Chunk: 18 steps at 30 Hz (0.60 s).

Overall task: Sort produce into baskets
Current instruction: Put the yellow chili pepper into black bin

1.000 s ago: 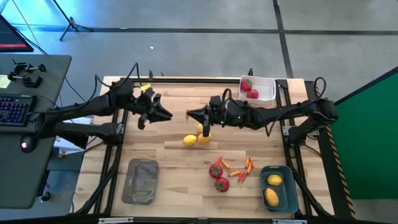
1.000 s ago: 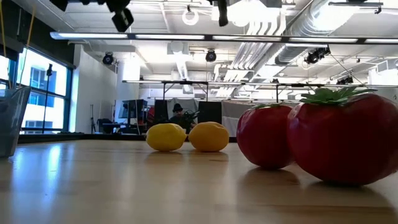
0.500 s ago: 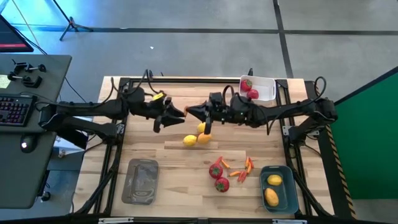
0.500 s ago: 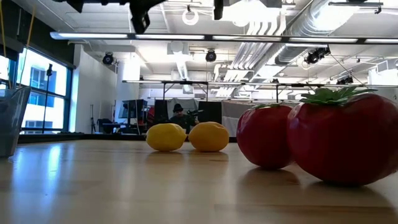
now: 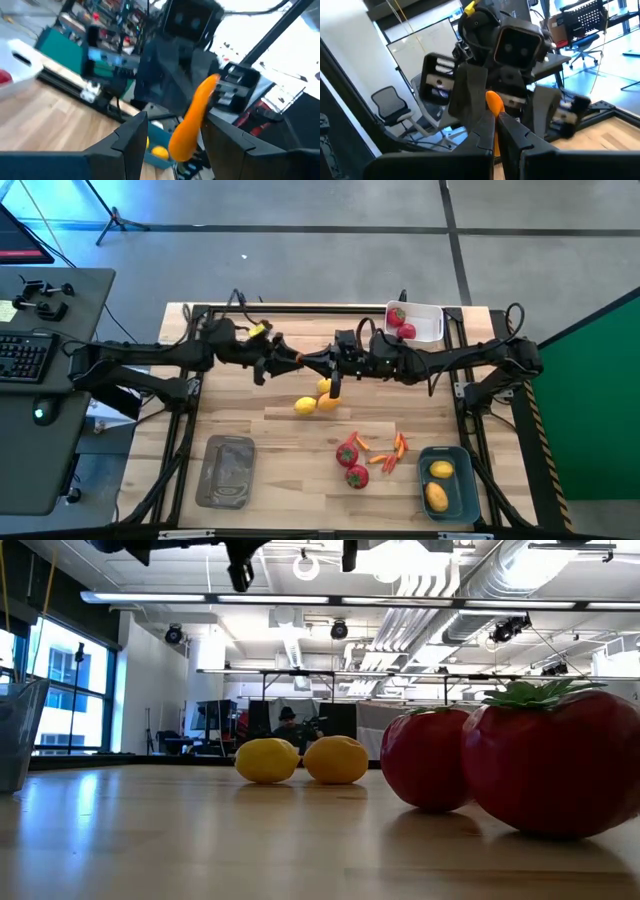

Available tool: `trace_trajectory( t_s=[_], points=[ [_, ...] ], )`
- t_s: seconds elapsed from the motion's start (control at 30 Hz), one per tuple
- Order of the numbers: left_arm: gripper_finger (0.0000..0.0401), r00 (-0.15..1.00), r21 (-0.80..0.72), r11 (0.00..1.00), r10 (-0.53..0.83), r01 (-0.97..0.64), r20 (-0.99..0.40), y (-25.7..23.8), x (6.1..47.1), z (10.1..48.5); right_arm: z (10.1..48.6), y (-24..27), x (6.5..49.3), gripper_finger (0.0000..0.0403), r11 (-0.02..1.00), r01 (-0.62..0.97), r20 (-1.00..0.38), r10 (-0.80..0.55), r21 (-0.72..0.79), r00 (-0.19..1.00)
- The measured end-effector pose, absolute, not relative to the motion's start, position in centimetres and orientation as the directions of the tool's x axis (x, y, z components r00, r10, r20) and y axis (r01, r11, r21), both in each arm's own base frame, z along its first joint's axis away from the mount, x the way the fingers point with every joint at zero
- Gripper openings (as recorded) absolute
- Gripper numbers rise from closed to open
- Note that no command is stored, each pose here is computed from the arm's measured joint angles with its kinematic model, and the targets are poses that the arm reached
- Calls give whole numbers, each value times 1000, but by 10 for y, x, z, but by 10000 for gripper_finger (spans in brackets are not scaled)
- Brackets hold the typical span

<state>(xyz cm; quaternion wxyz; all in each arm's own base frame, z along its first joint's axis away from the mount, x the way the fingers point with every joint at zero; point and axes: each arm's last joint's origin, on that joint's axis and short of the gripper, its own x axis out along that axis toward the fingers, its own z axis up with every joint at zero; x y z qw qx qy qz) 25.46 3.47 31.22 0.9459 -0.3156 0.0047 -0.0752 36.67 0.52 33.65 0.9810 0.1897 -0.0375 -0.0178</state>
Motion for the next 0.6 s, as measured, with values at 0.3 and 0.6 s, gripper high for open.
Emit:
trace_trajectory(
  t_s=[0.3,0.6],
  points=[
    [128,979,-540,820,-199,189,39,21,276,322,338,6,366,0,926,7,79,-39,377,996],
    [50,979,-529,828,-203,184,23,25,277,325,340,5,366,0,926,5,95,-44,378,994]
  ],
)
